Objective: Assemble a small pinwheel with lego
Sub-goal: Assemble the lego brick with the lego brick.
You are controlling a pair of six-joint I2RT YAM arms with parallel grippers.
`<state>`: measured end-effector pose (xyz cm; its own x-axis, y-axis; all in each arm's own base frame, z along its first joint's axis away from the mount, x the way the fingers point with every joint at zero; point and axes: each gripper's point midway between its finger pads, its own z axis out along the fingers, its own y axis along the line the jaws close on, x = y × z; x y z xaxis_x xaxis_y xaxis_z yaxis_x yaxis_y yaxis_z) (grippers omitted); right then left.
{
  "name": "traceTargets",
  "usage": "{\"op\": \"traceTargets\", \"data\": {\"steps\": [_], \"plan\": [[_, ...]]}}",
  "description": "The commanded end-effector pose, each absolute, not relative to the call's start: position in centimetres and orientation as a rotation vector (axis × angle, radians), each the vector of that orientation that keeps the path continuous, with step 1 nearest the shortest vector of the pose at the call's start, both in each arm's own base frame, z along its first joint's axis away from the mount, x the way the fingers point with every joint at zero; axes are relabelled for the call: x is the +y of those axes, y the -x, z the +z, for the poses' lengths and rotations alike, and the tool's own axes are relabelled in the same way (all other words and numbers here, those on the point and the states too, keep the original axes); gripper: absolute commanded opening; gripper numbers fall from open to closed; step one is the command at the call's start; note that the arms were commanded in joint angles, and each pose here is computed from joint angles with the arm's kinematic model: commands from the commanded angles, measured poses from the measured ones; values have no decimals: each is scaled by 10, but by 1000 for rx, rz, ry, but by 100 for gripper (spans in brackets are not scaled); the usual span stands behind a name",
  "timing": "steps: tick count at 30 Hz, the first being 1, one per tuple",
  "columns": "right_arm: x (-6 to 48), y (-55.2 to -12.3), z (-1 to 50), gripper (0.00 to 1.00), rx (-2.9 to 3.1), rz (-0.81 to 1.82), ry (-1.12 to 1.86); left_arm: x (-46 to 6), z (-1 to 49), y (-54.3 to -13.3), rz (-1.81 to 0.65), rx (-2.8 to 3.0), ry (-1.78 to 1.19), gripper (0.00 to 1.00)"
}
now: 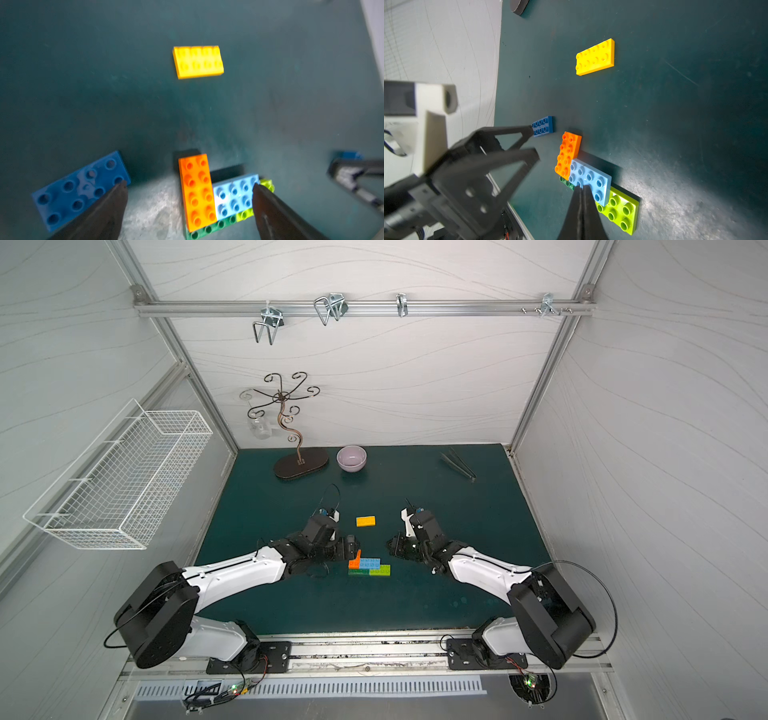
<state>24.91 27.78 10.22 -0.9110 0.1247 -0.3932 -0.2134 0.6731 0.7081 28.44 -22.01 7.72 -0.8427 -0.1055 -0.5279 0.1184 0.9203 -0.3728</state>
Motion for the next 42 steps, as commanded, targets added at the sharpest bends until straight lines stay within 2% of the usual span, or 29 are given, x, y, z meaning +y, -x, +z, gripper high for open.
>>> {"op": "traceTargets", "data": {"steps": [1,3,5,6,8,9,18,24,26,33,42], "plan": [[286,-251,115,0,2448,1183,105,-227,83,-269,-647,2589,-15,86],[287,-249,116,0,2460,1189,111,-239,84,-255,-766,2632,-53,61],[286,-247,114,0,2469,1192,115,-248,87,-244,-878,2644,-65,31],[286,-246,114,0,2470,1193,115,-250,88,-240,-913,2644,-66,20],[287,-245,115,0,2469,1197,122,-251,87,-236,-942,2641,-65,4],[287,-246,114,0,2472,1196,122,-252,85,-234,-956,2643,-69,0],[288,-248,111,0,2482,1195,122,-253,47,-229,-930,2723,-105,0],[286,-250,110,0,2485,1190,112,-239,13,-224,-808,2799,-94,0],[287,-250,112,0,2479,1195,121,-235,16,-223,-791,2790,-102,0],[289,-253,113,0,2479,1186,131,-239,81,-244,-832,2652,-135,0],[291,-258,115,0,2477,1180,129,-253,64,-250,-876,2686,-144,0]]}}
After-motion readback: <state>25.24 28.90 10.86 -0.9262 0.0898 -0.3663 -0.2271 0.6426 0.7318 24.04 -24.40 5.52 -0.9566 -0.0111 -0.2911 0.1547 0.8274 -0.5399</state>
